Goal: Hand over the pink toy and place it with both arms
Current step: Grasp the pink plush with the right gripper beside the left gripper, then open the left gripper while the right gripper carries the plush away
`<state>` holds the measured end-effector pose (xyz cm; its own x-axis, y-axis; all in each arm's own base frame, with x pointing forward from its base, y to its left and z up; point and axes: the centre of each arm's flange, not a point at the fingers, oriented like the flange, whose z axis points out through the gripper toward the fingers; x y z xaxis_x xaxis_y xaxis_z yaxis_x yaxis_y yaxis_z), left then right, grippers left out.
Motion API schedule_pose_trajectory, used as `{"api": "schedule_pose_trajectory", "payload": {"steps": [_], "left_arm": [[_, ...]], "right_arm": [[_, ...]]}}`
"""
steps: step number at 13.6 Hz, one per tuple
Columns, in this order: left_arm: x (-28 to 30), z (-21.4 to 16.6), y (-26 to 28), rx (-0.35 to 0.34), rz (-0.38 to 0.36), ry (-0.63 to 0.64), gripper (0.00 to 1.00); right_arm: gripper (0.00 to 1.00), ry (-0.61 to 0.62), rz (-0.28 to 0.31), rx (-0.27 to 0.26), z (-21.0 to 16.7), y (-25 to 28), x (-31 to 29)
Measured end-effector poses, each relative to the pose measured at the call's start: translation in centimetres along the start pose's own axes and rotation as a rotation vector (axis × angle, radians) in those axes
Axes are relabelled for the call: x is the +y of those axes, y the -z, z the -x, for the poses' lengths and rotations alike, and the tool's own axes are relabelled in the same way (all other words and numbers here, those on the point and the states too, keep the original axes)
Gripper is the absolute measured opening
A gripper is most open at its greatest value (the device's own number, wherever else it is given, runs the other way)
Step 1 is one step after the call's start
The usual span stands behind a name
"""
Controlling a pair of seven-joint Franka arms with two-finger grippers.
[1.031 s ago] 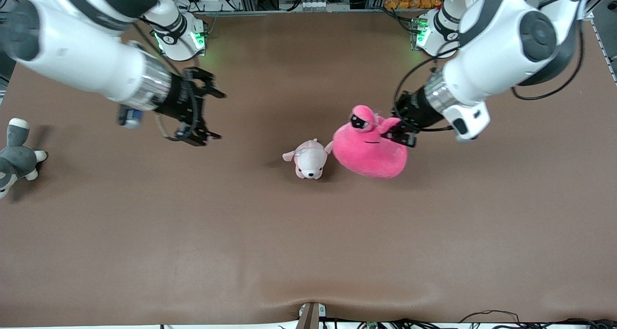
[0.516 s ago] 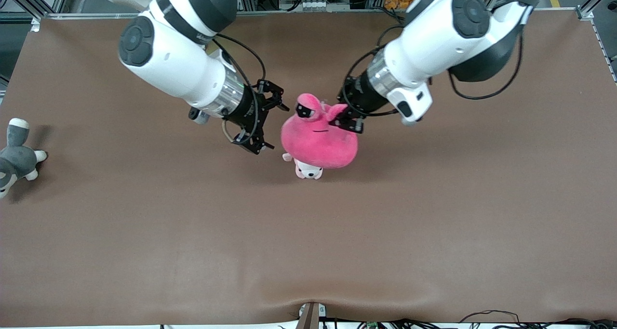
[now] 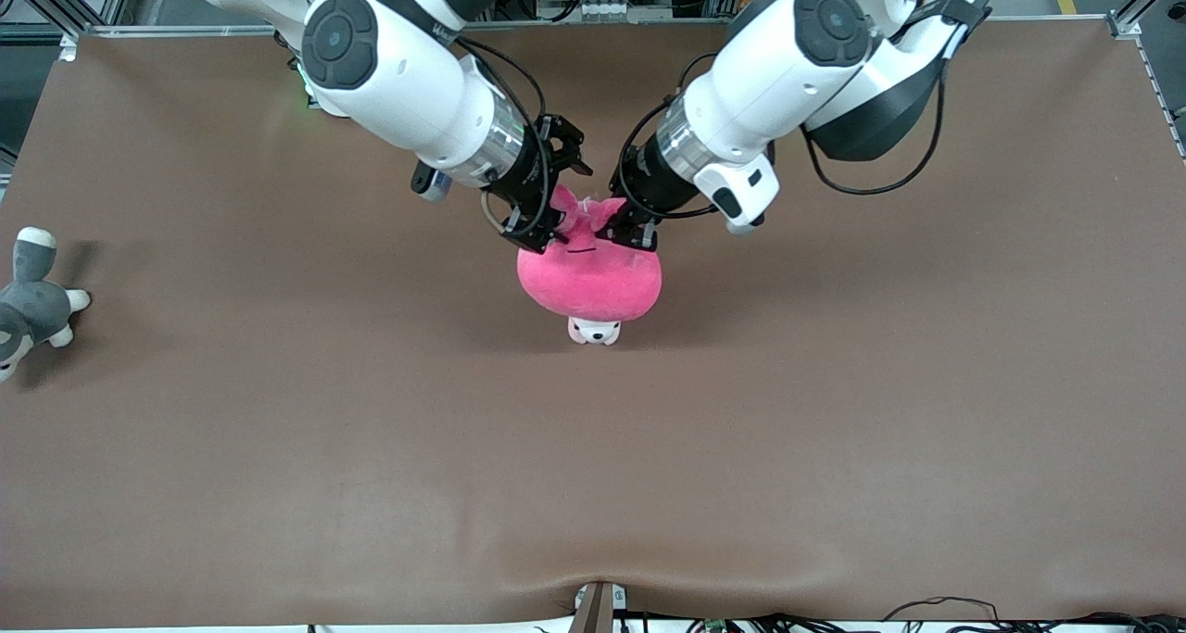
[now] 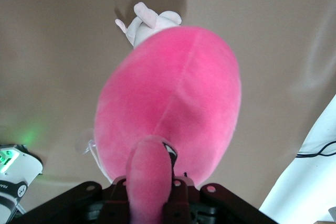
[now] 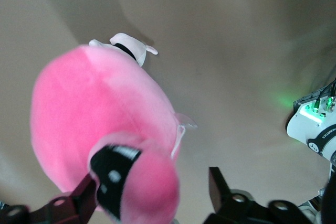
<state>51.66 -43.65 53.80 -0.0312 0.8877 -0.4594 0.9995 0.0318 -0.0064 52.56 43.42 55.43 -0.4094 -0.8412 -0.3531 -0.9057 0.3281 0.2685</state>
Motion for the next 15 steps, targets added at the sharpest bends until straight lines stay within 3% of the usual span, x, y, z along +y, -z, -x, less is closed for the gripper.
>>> {"api": "schedule_pose_trajectory", "payload": {"steps": [5,7,12,15], "left_arm": [[-0.3,0.4,-0.9,0.011,-0.002,-0.006,0.14],[-0.4,0.5,-1.0,0.011,-0.003,-0.006,0.14],[-0.3,0.4,-1.0,0.009,-0.001,-0.005,0.14],[0.1,0.3,-0.6,0.004,0.009,-0.001,0.35]], "right_arm": [[0.29,0.031,-0.014,0.037,-0.3,-0.4,-0.1],[0.15,0.034,-0.021,0.048,-0.5,-0.6,-0.4],[0.09,0.040,-0.031,0.048,-0.9,-0.2,-1.2],[0.09,0.029,-0.026,0.061,-1.4,0.0,-1.8]]}}
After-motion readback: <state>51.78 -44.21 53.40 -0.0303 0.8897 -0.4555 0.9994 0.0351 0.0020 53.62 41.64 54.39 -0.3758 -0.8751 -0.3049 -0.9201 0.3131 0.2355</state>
